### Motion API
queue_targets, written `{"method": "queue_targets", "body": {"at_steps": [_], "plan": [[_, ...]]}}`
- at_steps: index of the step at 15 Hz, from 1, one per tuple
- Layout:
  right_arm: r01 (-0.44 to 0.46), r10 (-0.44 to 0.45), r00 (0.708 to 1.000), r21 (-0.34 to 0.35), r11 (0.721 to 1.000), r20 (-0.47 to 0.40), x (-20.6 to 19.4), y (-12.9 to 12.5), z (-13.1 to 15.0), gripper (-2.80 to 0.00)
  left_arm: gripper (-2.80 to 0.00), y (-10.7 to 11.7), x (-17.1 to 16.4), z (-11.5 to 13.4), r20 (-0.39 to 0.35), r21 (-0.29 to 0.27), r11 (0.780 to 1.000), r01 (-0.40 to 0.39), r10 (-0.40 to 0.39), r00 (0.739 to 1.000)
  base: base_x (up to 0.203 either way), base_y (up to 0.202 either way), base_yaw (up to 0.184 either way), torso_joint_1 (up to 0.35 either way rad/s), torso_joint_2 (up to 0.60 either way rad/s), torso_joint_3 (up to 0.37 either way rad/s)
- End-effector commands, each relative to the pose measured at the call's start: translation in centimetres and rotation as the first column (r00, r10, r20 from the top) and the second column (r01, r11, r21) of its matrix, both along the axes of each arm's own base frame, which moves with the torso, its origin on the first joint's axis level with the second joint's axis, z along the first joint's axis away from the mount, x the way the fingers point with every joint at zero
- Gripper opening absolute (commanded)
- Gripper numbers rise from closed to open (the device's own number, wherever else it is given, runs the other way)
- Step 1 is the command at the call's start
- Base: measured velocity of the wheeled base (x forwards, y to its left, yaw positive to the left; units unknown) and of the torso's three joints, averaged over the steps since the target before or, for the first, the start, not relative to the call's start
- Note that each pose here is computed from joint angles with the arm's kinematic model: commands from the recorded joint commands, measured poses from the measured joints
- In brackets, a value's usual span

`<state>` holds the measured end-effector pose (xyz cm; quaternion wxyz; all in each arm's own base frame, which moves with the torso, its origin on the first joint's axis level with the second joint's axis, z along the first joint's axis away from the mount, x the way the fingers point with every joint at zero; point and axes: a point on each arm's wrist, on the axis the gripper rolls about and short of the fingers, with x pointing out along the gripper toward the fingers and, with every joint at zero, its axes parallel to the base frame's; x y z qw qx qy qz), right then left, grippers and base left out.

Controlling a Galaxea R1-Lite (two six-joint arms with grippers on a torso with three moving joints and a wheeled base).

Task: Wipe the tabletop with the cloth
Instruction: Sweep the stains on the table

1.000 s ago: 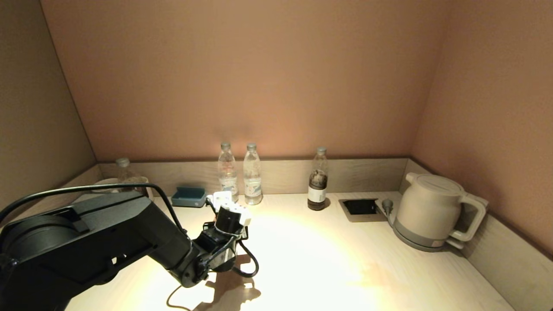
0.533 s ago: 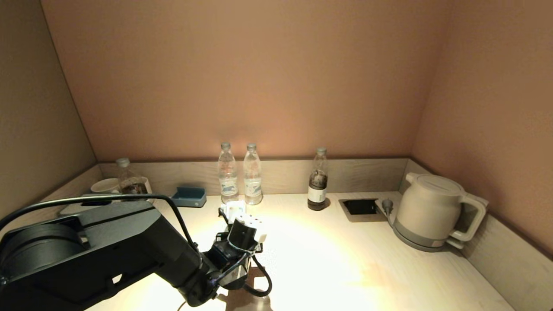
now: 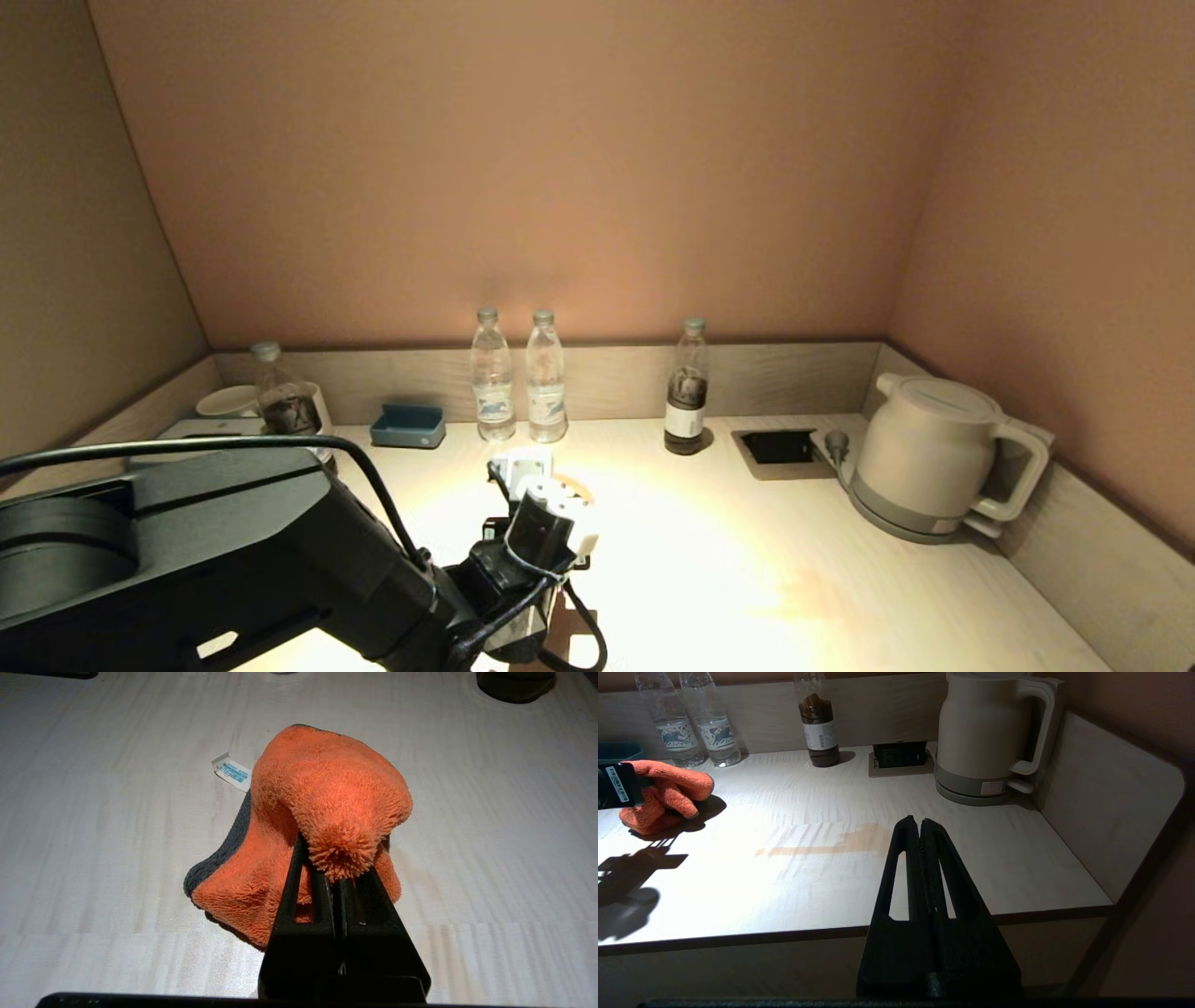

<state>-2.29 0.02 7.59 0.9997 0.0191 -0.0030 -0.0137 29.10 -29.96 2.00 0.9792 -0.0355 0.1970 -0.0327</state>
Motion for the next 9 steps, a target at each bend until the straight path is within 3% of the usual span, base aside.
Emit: {"method": "queue_targets", "body": {"at_steps": [1, 9], "plan": [[0.000, 0.000, 1.000, 0.000, 1.000, -0.001, 0.0, 0.0, 0.0, -2.80, -2.80, -0.7, -1.4, 0.2, -0.002, -0.009, 0.999, 0.033, -0.033, 0.999, 0.000, 0.000, 0.000, 0.000, 0.00, 0.000], [0.000, 0.000, 1.000, -0.001, 1.000, -0.001, 0.0, 0.0, 0.0, -2.80, -2.80, -0.9, -4.0, 2.9, 0.020, -0.040, 0.995, 0.087, -0.087, 0.996, 0.000, 0.000, 0.000, 0.000, 0.00, 0.000]]}}
